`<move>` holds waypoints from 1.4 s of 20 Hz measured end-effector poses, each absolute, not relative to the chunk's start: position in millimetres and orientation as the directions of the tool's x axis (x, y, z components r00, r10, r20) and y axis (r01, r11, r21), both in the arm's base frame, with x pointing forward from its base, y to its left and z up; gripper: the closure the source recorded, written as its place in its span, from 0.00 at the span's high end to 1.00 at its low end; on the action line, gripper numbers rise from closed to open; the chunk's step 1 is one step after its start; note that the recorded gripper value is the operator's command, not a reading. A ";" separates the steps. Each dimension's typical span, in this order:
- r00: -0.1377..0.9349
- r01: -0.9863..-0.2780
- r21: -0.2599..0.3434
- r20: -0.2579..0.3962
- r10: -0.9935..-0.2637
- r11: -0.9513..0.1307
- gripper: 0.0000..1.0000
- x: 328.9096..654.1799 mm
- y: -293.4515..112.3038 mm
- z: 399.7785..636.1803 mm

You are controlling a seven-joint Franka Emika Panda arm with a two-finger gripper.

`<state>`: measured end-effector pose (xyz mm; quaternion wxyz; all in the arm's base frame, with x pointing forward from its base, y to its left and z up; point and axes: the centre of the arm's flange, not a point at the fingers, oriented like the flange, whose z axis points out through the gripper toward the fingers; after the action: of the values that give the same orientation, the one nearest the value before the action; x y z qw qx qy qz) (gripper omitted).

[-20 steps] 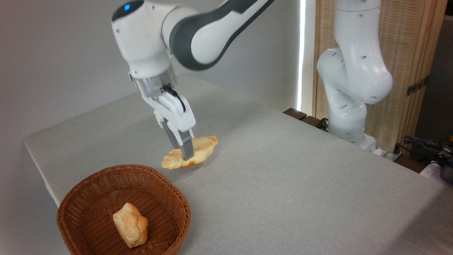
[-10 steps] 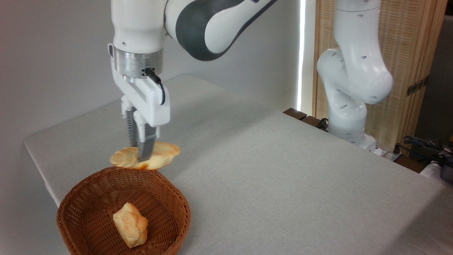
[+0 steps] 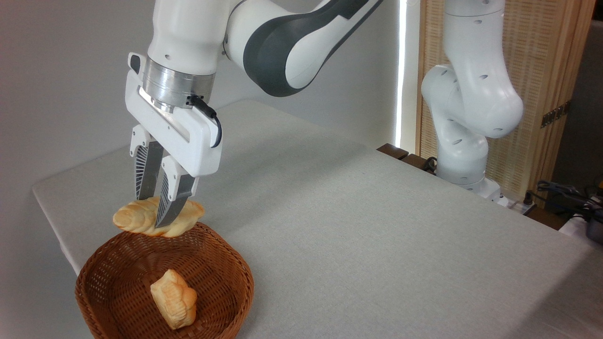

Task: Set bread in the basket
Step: 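Lower the croissant into the basket, open the gripper, and raise it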

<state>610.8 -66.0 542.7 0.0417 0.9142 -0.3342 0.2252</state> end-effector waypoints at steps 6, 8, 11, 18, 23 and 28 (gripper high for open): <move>0.685 -0.604 -0.086 0.453 -0.571 -0.792 1.00 613.9 -52.4 544.3; 0.685 -0.604 -0.085 0.453 -0.571 -0.792 1.00 613.9 -52.4 544.2; 0.685 -0.604 -0.086 0.453 -0.571 -0.792 1.00 614.0 -52.4 544.6; 0.719 -0.593 -0.047 0.418 -0.555 -0.804 1.00 610.6 -54.7 539.7; 0.730 -0.663 -0.002 0.219 -0.647 -0.749 1.00 592.1 -61.1 529.6; 0.724 -0.689 0.069 0.056 -0.687 -0.721 1.00 573.9 -63.2 516.4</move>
<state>573.9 -63.2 516.4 0.0425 0.9276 -0.3710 0.0131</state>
